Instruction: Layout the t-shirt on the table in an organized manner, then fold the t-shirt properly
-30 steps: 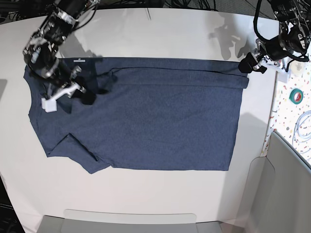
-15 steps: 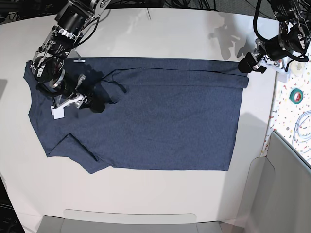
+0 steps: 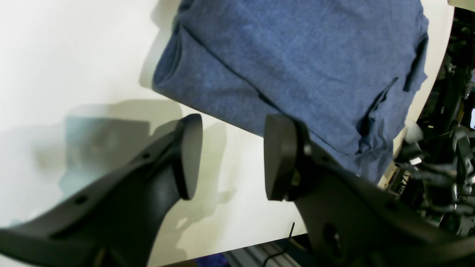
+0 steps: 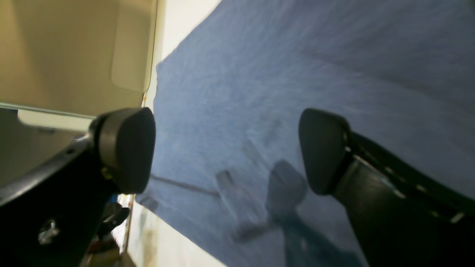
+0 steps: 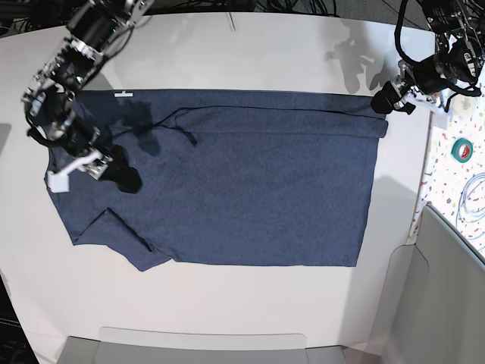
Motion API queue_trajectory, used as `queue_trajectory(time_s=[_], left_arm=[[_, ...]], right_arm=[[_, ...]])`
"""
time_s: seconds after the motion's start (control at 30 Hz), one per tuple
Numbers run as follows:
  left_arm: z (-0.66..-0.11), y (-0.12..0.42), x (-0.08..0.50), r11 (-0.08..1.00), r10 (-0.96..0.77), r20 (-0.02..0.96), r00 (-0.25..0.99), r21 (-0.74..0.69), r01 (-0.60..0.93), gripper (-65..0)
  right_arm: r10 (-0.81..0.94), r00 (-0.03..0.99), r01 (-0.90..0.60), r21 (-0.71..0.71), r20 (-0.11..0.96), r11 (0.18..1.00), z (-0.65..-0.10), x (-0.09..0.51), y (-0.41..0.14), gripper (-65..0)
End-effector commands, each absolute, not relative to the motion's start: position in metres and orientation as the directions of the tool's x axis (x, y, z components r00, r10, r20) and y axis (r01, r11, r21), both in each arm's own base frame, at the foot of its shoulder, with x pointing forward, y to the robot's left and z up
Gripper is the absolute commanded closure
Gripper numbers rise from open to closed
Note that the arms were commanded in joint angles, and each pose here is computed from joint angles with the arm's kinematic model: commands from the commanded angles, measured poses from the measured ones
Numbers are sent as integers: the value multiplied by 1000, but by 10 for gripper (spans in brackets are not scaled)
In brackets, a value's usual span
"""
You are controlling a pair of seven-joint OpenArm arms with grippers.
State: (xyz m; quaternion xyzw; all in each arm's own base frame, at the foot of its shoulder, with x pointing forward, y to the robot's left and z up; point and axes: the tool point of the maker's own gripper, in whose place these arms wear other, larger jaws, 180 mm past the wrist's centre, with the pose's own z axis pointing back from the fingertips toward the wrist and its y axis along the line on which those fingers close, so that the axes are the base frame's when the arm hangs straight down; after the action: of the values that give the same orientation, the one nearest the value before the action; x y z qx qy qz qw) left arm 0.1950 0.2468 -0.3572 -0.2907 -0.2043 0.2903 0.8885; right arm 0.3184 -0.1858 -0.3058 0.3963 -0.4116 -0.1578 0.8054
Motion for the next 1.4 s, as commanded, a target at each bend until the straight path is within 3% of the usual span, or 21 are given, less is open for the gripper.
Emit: queue_trajectory(time_s=[0.0, 0.13, 0.23, 0.43, 0.53, 0.67, 1.13, 1.23, 1.37], left_arm=[[-349, 248, 198, 674, 619, 214, 756, -638, -372, -270], [-349, 248, 198, 674, 619, 214, 756, -638, -372, -270], [-350, 247, 198, 675, 618, 212, 757, -637, -372, -270], [-350, 247, 197, 673, 619, 209, 757, -638, -374, -270], [-350, 247, 197, 673, 619, 209, 757, -638, -374, -270], [-350, 247, 197, 673, 619, 209, 757, -638, -374, -270], [-351, 247, 196, 673, 619, 207, 757, -637, -376, -270], [-353, 248, 193, 672, 622, 201, 757, -633, -385, -270], [-350, 257, 192, 645, 665, 211, 716, -645, -409, -240]], right_arm=[[-583, 583, -72, 751, 565, 656, -300, 309, -199, -594], [-617, 528, 47, 705, 584, 708, -303, 255, -246, -594], [-687, 475, 185, 701, 550, 689, -315, 203, -285, -594], [-858, 309, 382, 773, 411, 507, -349, 137, -329, -594], [-902, 258, 392, 816, 346, 424, -363, 140, -327, -594], [-912, 256, 414, 817, 320, 403, -376, 152, -323, -594], [-889, 293, 448, 771, 353, 454, -384, 205, -323, -585], [-889, 293, 445, 773, 353, 453, -383, 207, -322, -495], [-888, 295, 446, 771, 352, 454, -384, 205, -322, -247]])
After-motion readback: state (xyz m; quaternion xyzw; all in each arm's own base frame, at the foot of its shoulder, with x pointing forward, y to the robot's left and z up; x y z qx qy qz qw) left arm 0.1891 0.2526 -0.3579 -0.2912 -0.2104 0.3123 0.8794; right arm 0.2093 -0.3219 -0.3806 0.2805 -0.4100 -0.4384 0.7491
